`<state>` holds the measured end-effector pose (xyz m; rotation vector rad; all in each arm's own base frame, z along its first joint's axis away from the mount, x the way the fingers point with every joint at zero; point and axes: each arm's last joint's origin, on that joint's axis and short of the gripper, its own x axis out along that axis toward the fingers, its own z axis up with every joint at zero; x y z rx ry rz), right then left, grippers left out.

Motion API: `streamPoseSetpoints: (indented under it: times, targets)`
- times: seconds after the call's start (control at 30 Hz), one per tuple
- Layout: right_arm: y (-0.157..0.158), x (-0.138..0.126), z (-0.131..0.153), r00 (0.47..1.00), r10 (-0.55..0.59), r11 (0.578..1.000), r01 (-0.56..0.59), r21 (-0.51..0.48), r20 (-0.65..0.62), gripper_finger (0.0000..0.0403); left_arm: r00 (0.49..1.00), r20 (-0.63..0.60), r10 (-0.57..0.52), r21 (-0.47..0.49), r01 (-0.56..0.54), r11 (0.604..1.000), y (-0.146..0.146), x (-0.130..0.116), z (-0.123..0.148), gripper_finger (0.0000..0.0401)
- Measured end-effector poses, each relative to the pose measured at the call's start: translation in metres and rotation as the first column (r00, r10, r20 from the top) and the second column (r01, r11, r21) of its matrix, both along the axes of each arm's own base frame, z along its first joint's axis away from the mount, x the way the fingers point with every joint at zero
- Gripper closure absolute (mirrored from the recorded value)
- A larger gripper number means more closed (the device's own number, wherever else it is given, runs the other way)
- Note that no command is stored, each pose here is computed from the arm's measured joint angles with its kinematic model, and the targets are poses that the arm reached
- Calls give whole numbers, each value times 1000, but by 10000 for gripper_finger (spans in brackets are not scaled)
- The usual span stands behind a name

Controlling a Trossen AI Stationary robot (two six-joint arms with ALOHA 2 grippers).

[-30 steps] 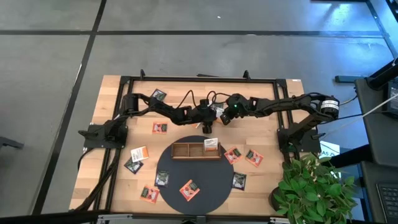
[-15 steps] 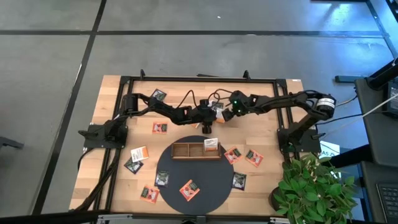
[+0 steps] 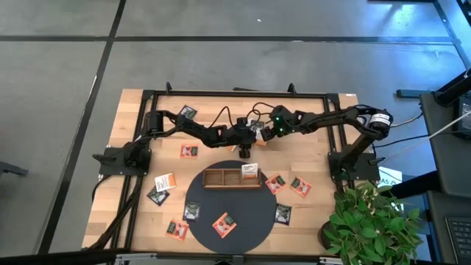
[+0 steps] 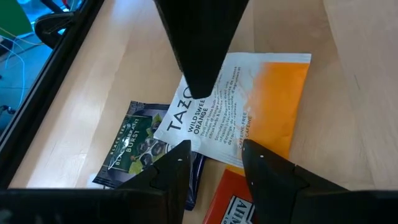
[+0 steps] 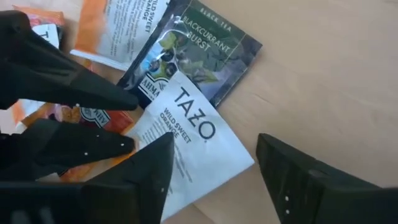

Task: Pick & Place Tea
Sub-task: Put the white tea bag into the right section of the wooden organizer

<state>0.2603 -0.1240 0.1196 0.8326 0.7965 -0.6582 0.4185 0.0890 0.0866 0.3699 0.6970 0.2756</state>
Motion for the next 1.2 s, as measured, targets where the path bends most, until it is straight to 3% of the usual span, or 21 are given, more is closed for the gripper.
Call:
streamPoseSetpoints:
  times: [0.73, 1.03, 1.2]
  targets:
    - [0, -2, -2, 998, 60, 998, -60, -1, -22, 392, 1000, -3, 6, 4, -6, 1000, 0, 0, 0, 258]
    - [2, -5, 13, 995, 101, 993, -101, -58, -3, 398, 999, -33, 26, 62, -24, 998, -1, -6, 20, 258]
    - [5, -8, 42, 988, 148, 970, -137, -202, 42, 399, 999, 34, 23, 62, -25, 998, -1, -10, 58, 258]
